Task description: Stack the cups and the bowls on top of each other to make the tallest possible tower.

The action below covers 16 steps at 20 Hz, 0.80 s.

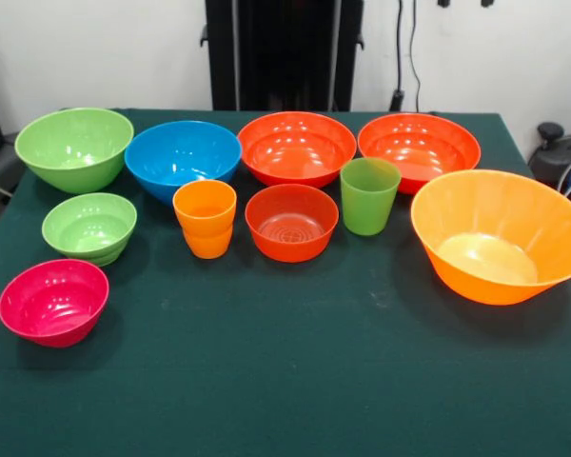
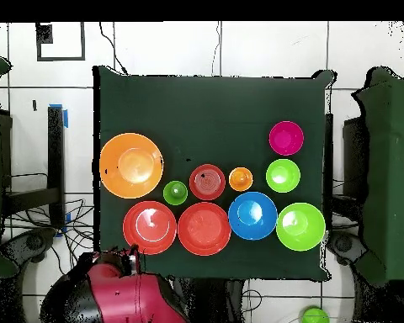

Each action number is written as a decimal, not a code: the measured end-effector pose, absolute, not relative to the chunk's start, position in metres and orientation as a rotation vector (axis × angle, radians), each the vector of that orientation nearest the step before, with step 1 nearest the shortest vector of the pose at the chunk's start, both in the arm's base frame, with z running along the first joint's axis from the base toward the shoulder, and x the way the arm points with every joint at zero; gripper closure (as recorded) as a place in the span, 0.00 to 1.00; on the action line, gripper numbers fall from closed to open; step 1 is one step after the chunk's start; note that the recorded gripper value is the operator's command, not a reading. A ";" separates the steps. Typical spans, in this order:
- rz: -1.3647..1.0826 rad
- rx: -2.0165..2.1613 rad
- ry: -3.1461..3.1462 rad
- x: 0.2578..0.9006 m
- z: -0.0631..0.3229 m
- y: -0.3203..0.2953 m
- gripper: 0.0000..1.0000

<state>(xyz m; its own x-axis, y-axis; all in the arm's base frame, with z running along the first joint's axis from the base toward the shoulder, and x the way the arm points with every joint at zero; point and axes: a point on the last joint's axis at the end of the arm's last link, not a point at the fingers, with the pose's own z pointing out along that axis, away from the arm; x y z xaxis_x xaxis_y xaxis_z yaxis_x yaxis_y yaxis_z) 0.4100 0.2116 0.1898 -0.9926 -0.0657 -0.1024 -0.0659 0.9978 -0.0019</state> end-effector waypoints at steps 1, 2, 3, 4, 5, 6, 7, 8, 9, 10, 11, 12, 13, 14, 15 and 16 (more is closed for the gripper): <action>0.004 -0.104 3.030 0.408 0.184 0.212 0.00; 0.004 -0.108 3.026 0.407 0.179 0.213 0.00; 0.004 -0.112 3.021 0.406 0.174 0.214 0.00; 0.005 -0.115 3.017 0.405 0.169 0.215 0.00; 0.004 -0.122 3.018 0.404 0.162 0.217 0.00; 0.004 -0.129 3.019 0.403 0.155 0.219 0.00; 0.002 -0.133 3.023 0.401 0.148 0.219 0.00; 0.001 -0.136 3.027 0.400 0.142 0.220 0.00; 0.000 -0.142 3.033 0.397 0.135 0.221 0.00; -0.002 -0.148 3.039 0.395 0.127 0.222 0.00; -0.004 -0.159 3.043 0.392 0.120 0.224 0.00; -0.006 -0.171 3.048 0.388 0.113 0.226 0.00; -0.008 -0.190 3.052 0.383 0.103 0.228 0.00; -0.008 -0.195 3.053 0.382 0.101 0.228 0.00; -0.011 -0.210 3.055 0.378 0.092 0.228 0.00; -0.012 -0.218 3.056 0.376 0.087 0.227 0.00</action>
